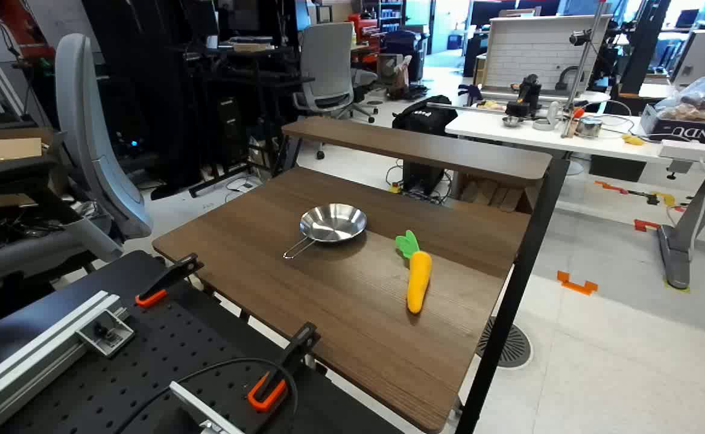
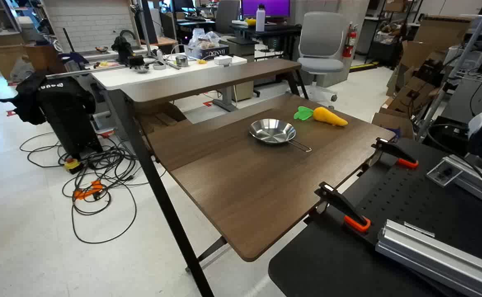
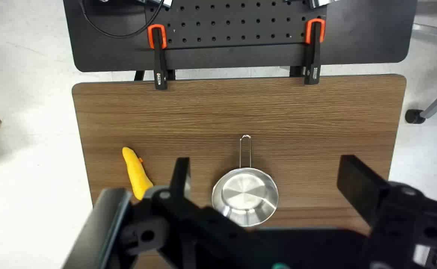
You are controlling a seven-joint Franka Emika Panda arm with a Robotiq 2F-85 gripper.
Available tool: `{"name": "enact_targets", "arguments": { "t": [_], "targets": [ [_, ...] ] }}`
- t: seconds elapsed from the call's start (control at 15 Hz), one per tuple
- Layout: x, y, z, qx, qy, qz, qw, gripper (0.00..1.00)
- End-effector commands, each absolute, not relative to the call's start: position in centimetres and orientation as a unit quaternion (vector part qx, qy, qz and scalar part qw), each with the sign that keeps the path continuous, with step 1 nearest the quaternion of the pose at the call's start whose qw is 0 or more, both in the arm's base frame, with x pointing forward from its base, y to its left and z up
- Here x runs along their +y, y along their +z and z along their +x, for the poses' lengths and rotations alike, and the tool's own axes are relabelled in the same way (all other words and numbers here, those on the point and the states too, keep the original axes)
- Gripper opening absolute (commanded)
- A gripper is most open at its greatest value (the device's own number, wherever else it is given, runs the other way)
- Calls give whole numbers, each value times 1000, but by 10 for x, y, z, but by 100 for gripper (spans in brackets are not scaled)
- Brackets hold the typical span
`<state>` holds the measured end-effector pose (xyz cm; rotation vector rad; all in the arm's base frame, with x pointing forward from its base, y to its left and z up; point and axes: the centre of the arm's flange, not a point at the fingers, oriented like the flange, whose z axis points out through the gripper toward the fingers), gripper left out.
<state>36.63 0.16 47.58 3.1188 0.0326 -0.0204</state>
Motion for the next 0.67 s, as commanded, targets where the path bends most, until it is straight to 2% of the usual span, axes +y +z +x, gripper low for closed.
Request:
{"name": "enact_targets", "arguments": {
  "t": [0.0,0.6],
  "targets": [
    [2,476,366,10,-7,1000,11,100],
    [-4,453,366,8,-23,1000,7,100]
  ]
}}
